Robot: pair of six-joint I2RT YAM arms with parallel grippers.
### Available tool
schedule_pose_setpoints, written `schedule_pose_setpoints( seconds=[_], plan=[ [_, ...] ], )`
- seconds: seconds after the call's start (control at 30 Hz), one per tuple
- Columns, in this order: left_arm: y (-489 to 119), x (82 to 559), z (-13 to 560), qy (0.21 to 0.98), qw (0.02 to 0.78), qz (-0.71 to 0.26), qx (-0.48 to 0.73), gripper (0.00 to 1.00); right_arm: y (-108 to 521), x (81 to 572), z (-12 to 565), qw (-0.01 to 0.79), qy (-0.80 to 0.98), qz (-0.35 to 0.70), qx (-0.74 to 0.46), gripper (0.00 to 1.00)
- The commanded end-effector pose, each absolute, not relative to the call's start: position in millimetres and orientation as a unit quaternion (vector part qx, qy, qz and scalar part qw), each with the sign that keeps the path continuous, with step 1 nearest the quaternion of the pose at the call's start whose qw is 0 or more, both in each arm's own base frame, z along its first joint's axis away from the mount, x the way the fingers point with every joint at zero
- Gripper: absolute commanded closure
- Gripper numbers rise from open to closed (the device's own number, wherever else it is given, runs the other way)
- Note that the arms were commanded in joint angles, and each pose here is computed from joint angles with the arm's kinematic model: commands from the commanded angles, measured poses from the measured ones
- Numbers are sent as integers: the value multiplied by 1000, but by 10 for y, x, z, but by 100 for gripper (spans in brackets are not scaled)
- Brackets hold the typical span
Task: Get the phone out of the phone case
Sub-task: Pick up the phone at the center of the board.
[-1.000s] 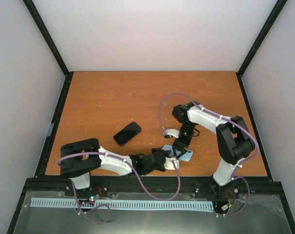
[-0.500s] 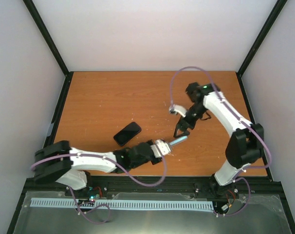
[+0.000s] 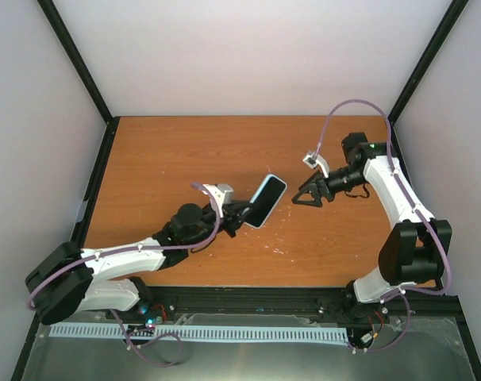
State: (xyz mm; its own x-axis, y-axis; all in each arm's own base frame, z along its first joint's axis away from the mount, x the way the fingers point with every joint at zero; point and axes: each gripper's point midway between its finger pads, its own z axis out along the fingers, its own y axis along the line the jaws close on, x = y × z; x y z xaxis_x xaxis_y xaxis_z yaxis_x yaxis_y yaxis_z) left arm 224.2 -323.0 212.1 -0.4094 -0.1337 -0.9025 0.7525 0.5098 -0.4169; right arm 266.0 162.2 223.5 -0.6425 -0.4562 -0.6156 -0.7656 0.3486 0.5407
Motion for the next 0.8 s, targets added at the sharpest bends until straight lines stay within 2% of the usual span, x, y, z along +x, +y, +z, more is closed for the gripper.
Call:
schedule_pose_setpoints(
  seconds=[0.0, 0.2, 0.27, 0.43, 0.5, 0.6, 0.7, 0.77],
  plan=[
    [-3096, 2228, 2907, 619, 535, -555, 150, 96, 1780, 2636, 2452, 252, 751, 485, -371, 14],
    [-3058, 2307, 3345, 569, 560, -591, 116, 95, 1940, 2637, 2744, 282, 694, 557, -358, 20],
    [-3125, 2341, 3469, 560, 563, -595, 124, 94, 2001, 2661, 2843, 287, 685, 566, -357, 20],
    [-3282, 2415, 3637, 548, 552, -616, 125, 93, 2074, 2668, 3194, 316, 659, 580, -361, 27],
    [-3318, 2435, 3677, 542, 546, -627, 124, 92, 2076, 2651, 3340, 331, 648, 579, -367, 36],
    [-3309, 2453, 3716, 531, 544, -639, 117, 92, 2069, 2639, 3455, 348, 646, 573, -365, 56],
    [-3280, 2475, 3690, 529, 545, -641, 112, 92, 2064, 2602, 3470, 347, 647, 576, -361, 65],
    [-3274, 2482, 3645, 530, 543, -641, 114, 92, 2062, 2583, 3453, 341, 648, 581, -354, 75]
  ],
)
